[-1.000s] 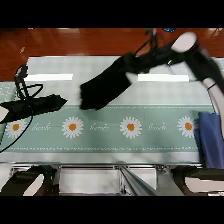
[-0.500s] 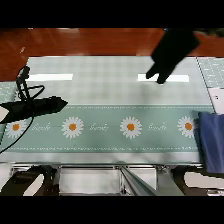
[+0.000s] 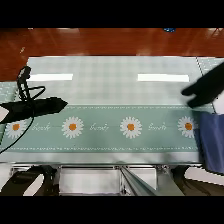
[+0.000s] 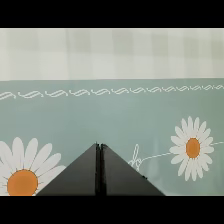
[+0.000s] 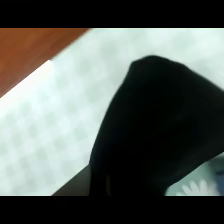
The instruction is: Fold the shirts.
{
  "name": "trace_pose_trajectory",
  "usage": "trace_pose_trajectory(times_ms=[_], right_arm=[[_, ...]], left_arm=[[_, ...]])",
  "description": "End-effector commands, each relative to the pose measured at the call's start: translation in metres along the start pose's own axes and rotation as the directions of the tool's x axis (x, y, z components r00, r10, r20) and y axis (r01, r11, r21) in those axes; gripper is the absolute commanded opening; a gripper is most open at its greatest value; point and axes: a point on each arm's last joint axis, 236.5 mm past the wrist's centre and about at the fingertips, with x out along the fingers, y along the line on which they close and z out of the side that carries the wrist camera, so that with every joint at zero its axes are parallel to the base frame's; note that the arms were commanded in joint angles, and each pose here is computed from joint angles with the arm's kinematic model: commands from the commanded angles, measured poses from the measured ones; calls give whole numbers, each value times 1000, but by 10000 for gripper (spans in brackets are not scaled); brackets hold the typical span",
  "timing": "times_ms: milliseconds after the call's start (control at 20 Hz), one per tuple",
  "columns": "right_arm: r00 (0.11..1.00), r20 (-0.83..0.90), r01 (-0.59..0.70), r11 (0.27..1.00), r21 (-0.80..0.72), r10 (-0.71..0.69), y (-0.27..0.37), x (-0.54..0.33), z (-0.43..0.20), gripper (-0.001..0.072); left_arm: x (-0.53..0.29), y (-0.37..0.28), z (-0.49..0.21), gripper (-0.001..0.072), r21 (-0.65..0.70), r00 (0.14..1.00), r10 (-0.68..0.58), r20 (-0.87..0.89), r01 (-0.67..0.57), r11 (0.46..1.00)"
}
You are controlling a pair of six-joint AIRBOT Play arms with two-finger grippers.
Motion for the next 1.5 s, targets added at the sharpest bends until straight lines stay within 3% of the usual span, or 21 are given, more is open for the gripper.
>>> trace_pose_trajectory(times_ms=[0,250,500,600,750,800,850,900,950,1100,1150,1200,1250,1300,1350,1450], right_arm=[[987,-62,152,981,124,-145,-53,-20,-24,23],[916,-83,399,876,270,-391,-124,-63,-65,23],[762,-253,642,648,409,-596,-212,-101,-156,24],[733,-315,673,577,462,-603,-229,-105,-190,25],[712,-379,697,529,484,-591,-238,-99,-225,28],[675,-417,732,481,483,-608,-245,-102,-239,121],[646,-452,758,446,477,-615,-249,-103,-252,340],[633,-471,770,433,469,-615,-252,-102,-260,412],[625,-482,776,426,465,-614,-253,-101,-264,413],[661,-407,742,473,474,-630,-256,-92,-246,412],[721,-324,682,543,490,-612,-248,-80,-224,393],[800,-210,581,641,502,-562,-233,-63,-193,298],[885,-66,431,756,493,-461,-206,-45,-154,91],[951,116,214,884,416,-285,-160,-28,-103,25],[957,277,-6,952,305,-83,-104,-19,-55,25],[889,401,-252,968,19,224,6,-10,-7,25]], left_arm=[[0,2,5,20,8,1000,10,22,-10,1000],[0,3,14,20,8,998,14,58,-14,1000],[-1,4,24,21,8,995,18,102,-19,1000],[-2,5,30,21,7,992,21,125,-22,1000],[-2,5,30,20,26,991,21,129,-25,999],[-2,5,30,21,37,991,21,129,-26,999],[-2,5,31,20,37,991,21,130,-27,999],[-2,5,31,20,51,991,23,130,-29,998],[-2,6,32,21,65,991,24,135,-33,997],[-4,10,57,20,75,972,39,232,-58,996],[-6,13,70,20,68,961,47,272,-68,995],[-10,13,83,20,64,955,52,292,-73,995],[-16,11,100,20,64,950,52,308,-76,995],[-24,5,118,20,76,944,44,327,-72,995],[-36,-6,141,20,95,935,28,354,-65,993],[-60,-39,183,20,154,915,-26,403,-39,987]])
